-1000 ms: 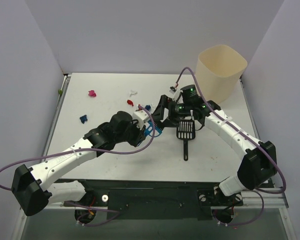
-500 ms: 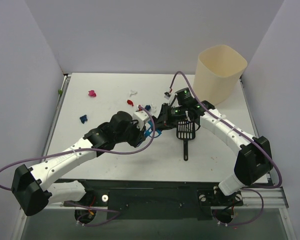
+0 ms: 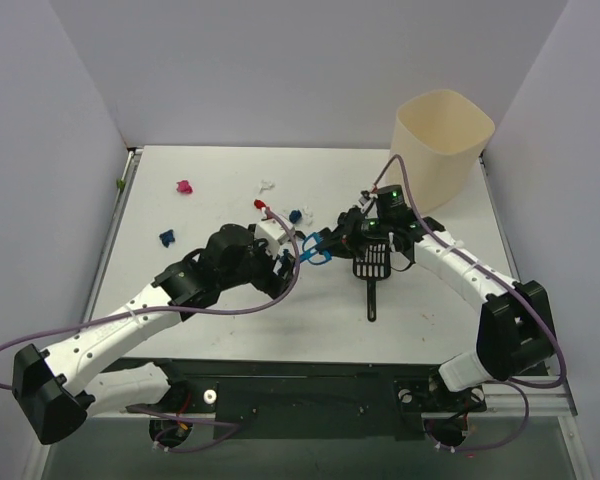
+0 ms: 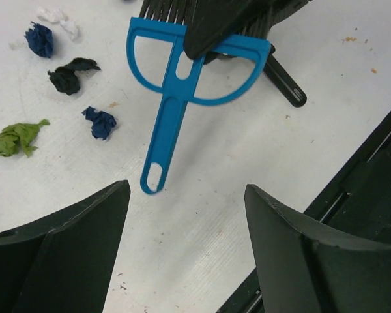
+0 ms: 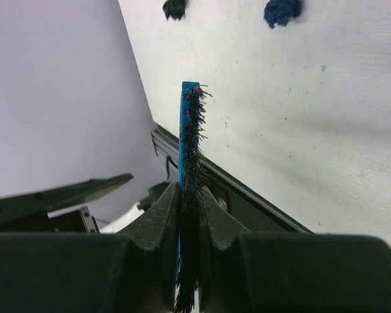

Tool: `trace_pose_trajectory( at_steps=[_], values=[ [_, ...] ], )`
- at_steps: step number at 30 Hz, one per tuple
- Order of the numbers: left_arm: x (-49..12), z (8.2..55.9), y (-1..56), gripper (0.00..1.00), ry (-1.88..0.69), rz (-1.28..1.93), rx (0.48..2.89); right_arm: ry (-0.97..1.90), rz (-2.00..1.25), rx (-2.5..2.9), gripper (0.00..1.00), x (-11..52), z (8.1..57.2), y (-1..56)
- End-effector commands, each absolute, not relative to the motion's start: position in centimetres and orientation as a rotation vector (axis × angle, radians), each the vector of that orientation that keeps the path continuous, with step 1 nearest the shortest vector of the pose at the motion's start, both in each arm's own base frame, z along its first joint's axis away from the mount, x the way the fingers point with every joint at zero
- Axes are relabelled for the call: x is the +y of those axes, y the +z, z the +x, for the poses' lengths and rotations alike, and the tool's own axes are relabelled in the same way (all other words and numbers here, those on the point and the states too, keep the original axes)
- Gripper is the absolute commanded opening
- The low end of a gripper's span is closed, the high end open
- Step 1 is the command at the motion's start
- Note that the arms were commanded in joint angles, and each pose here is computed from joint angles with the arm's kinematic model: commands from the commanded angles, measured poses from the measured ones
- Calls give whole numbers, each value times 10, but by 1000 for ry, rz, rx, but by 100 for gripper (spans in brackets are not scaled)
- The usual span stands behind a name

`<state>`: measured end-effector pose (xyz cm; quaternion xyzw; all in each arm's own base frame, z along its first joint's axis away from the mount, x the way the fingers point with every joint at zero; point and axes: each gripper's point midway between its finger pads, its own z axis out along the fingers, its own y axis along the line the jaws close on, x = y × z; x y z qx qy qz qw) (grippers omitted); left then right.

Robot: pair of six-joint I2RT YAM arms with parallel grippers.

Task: Sweep away the paper scraps from the table

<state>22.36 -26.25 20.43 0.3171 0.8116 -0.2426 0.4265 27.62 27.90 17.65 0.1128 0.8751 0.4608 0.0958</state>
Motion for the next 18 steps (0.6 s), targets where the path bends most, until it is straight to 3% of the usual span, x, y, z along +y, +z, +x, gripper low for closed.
trace_pose_trajectory(
  at_steps=[1,9,13,16,18],
  values=[
    [-262,232,230,82,-577,803,1897,1503,614,2423,0,273,300,206],
    [-256,244,252,82,-504,841,1793,1635,682,2289,0,268,307,245],
    [-265,242,260,82,-698,750,1863,1515,302,2239,0,263,292,271],
    [-268,245,274,81,-931,594,1919,1229,131,2330,0,239,279,246],
    [-266,248,285,80,-1062,486,1920,1216,48,2322,0,235,272,243]
  ],
)
